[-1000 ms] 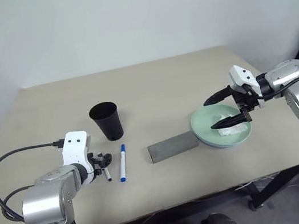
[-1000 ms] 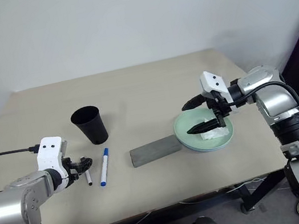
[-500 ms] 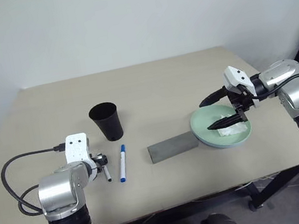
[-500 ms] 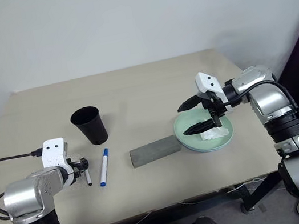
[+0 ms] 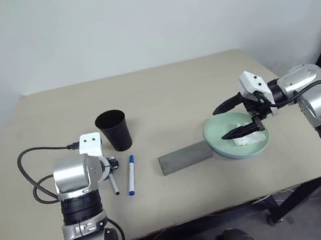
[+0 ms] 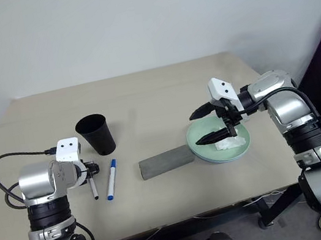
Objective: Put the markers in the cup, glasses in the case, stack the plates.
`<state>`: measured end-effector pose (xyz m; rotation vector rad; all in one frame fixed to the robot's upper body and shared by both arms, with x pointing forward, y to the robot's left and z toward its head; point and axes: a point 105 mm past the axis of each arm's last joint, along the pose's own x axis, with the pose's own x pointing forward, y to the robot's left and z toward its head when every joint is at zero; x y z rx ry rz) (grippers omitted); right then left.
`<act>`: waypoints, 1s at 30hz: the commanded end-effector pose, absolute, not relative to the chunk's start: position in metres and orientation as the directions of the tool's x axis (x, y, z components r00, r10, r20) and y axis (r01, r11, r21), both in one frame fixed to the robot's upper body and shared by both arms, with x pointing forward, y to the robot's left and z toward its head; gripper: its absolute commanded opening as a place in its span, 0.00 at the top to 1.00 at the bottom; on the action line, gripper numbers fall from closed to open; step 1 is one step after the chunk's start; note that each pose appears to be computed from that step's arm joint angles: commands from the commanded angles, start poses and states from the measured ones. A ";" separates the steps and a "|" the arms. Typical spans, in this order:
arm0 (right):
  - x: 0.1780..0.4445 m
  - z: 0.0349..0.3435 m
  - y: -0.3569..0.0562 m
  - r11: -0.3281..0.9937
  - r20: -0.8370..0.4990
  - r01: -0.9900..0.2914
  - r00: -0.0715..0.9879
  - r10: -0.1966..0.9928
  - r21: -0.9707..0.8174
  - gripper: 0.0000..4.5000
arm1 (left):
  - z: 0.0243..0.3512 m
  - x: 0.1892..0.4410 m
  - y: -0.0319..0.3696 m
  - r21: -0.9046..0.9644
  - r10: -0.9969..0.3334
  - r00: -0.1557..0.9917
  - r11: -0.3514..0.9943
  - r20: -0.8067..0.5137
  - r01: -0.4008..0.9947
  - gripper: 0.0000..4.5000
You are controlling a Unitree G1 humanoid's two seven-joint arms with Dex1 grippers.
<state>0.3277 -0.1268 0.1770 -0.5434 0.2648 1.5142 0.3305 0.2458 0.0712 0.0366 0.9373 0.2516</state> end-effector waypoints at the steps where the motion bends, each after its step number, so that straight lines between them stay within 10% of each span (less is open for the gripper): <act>1: 0.327 0.188 -0.125 -0.028 -0.466 -0.976 0.079 0.881 -0.218 0.05 | 0.070 0.335 0.249 0.213 0.262 0.513 0.965 -0.817 -0.155 0.22; 11: 0.326 0.187 -0.124 -0.023 -0.462 -0.976 0.083 0.883 -0.219 0.05 | 0.071 0.342 0.233 0.123 0.195 0.522 0.978 -0.830 -0.169 0.22; 22: 0.327 0.187 -0.122 -0.031 -0.462 -0.974 0.078 0.884 -0.224 0.05 | 0.080 0.349 0.222 0.063 0.149 0.546 0.983 -0.825 -0.173 0.97; 30: 0.329 0.187 -0.121 -0.030 -0.462 -0.973 0.082 0.883 -0.230 0.05 | 0.103 0.355 0.211 0.086 0.078 0.592 0.996 -0.802 -0.015 0.99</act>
